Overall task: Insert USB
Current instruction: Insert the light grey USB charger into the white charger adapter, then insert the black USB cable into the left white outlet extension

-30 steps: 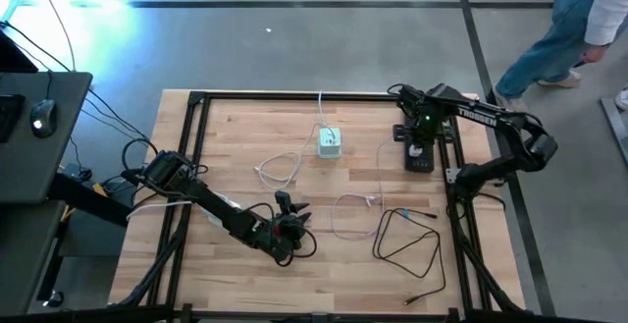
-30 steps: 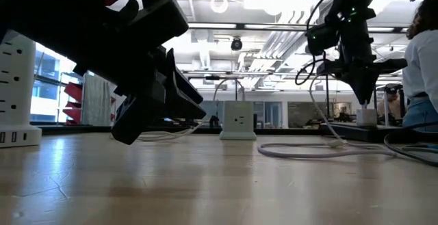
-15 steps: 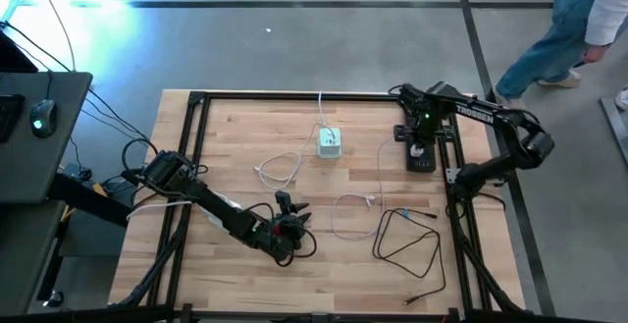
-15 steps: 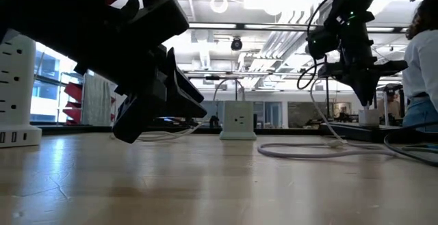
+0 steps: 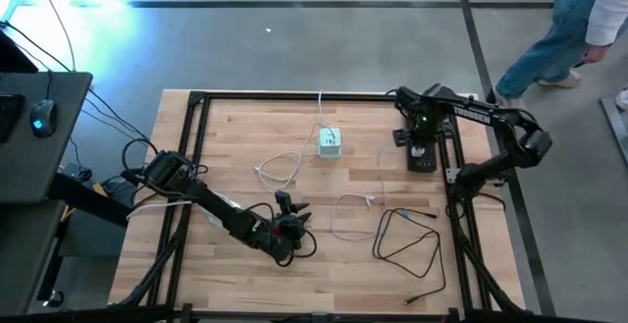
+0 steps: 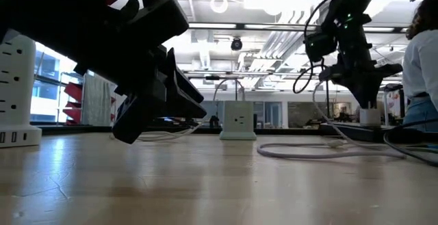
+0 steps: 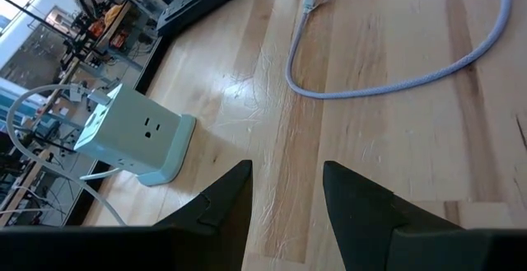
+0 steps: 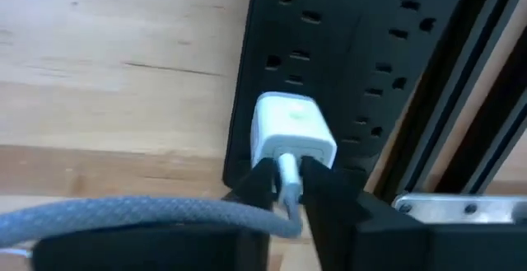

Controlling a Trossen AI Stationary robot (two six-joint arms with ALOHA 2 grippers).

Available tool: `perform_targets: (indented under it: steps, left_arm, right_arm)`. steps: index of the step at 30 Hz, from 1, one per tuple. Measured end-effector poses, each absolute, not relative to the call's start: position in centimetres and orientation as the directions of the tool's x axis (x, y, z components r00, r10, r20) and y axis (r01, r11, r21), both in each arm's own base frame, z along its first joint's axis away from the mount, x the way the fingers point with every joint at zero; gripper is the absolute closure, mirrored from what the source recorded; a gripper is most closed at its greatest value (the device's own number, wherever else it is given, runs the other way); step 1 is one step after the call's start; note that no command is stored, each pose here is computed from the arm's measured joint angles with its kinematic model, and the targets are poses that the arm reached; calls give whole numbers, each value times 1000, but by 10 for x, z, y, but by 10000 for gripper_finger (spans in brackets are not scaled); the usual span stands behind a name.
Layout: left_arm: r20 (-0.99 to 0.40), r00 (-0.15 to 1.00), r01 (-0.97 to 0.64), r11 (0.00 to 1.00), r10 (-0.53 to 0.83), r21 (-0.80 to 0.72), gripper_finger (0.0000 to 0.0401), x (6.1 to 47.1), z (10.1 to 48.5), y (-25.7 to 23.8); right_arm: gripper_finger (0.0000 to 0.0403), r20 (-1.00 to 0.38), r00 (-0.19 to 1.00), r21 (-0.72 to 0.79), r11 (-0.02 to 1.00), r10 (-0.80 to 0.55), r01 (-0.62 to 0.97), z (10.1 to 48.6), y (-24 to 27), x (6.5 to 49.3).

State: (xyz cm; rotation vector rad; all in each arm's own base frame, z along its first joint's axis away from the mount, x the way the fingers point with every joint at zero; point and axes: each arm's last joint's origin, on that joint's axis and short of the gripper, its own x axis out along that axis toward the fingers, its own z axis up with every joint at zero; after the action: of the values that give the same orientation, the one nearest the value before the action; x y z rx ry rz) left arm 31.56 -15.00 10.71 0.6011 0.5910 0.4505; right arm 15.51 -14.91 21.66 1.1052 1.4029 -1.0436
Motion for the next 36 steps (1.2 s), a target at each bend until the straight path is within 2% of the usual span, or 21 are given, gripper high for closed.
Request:
perform_targets:
  steps: [5, 9, 14, 17, 20, 23, 26, 30, 33, 36]
  left_arm:
    - [-380, 743, -209, 731, 550, 649, 272, 316, 107, -150]
    - [-379, 744, -210, 731, 550, 649, 272, 316, 107, -150]
    - [-374, 745, -214, 729, 552, 651, 272, 317, 108, -149]
    - [-373, 746, -211, 727, 552, 653, 272, 317, 108, -149]
    - [-366, 747, -215, 722, 555, 658, 272, 317, 109, -150]
    - [-365, 748, -216, 723, 555, 656, 272, 317, 109, -150]
    - [-352, 749, -223, 714, 561, 663, 272, 318, 110, -150]
    - [-341, 755, -228, 712, 560, 665, 272, 319, 111, -150]
    - [-333, 760, -239, 717, 558, 655, 272, 320, 112, -151]
    - [-334, 760, -238, 716, 558, 656, 272, 320, 112, -151]
  right_arm:
    - [244, -1000, 12, 19, 294, 26, 956, 243, -143, 152]
    - [209, -994, 74, 41, 363, -78, 931, 278, -137, 152]
    - [197, -970, 123, 22, 428, -211, 904, 330, -117, 146]
    - [197, -959, 145, 8, 493, -241, 870, 352, -95, 142]
    - [197, -962, 141, -6, 530, -235, 848, 359, -72, 135]
    - [197, -975, 168, 53, 575, -149, 817, 351, -49, 136]
    - [197, -990, 139, 85, 639, -34, 764, 328, -26, 143]
    - [197, -997, 37, 77, 763, 69, 642, 279, 5, 157]
    - [197, -985, 38, 162, 804, 171, 573, 242, 26, 167]
    - [197, -984, 54, 171, 815, 170, 554, 212, 39, 174]
